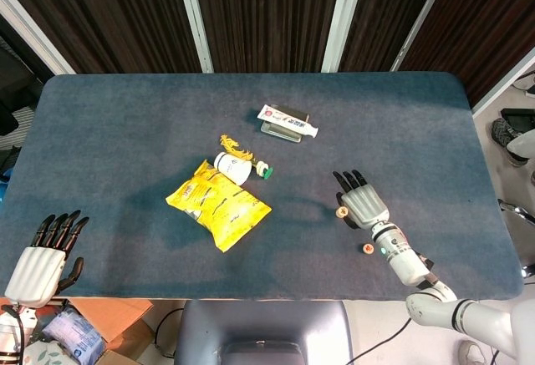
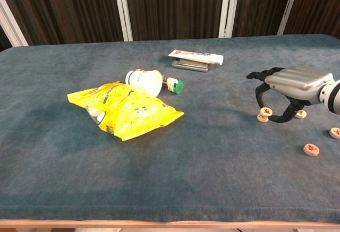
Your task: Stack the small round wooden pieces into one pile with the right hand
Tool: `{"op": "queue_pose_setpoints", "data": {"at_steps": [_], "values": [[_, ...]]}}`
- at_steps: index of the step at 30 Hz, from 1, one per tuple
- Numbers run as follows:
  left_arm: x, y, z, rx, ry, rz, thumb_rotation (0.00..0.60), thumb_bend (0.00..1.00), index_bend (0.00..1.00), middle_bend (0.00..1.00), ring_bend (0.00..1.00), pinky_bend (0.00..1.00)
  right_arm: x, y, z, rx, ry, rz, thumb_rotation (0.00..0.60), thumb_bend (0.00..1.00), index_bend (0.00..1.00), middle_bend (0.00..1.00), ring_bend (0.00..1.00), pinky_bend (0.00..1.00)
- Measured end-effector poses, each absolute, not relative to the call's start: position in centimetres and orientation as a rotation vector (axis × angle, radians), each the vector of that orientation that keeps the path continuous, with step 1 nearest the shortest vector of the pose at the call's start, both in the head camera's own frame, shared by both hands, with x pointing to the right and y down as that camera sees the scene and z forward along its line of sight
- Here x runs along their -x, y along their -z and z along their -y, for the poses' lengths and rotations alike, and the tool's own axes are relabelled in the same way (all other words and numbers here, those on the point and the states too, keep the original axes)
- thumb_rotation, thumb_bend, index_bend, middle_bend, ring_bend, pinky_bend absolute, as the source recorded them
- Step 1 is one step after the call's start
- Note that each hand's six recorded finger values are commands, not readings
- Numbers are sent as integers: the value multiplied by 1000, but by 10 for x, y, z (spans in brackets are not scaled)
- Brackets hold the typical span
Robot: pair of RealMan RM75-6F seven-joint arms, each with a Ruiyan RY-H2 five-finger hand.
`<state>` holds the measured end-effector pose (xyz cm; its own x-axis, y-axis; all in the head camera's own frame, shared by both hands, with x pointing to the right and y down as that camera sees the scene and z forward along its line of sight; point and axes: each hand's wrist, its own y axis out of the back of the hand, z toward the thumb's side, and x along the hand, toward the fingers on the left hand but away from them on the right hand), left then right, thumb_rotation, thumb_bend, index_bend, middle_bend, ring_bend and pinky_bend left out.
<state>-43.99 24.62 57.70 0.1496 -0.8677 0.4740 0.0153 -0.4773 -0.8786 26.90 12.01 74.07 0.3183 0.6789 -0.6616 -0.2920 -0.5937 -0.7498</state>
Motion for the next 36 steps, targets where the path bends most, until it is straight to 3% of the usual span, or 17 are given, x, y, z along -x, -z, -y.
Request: {"op": "queue_pose_setpoints", "data": {"at_steps": [26,36], "values": [[441,-576,-247,1647,1434,-841,600,526,0,0,22,36,-266,-743,-123,1731,-1411,348,600,450,519,0,0,0],[442,-575,-247,1645,1434,-844,600,524,0,0,22,36,-285,-724,-124,1705,-1399,402,600,450,455,0,0,0]]}}
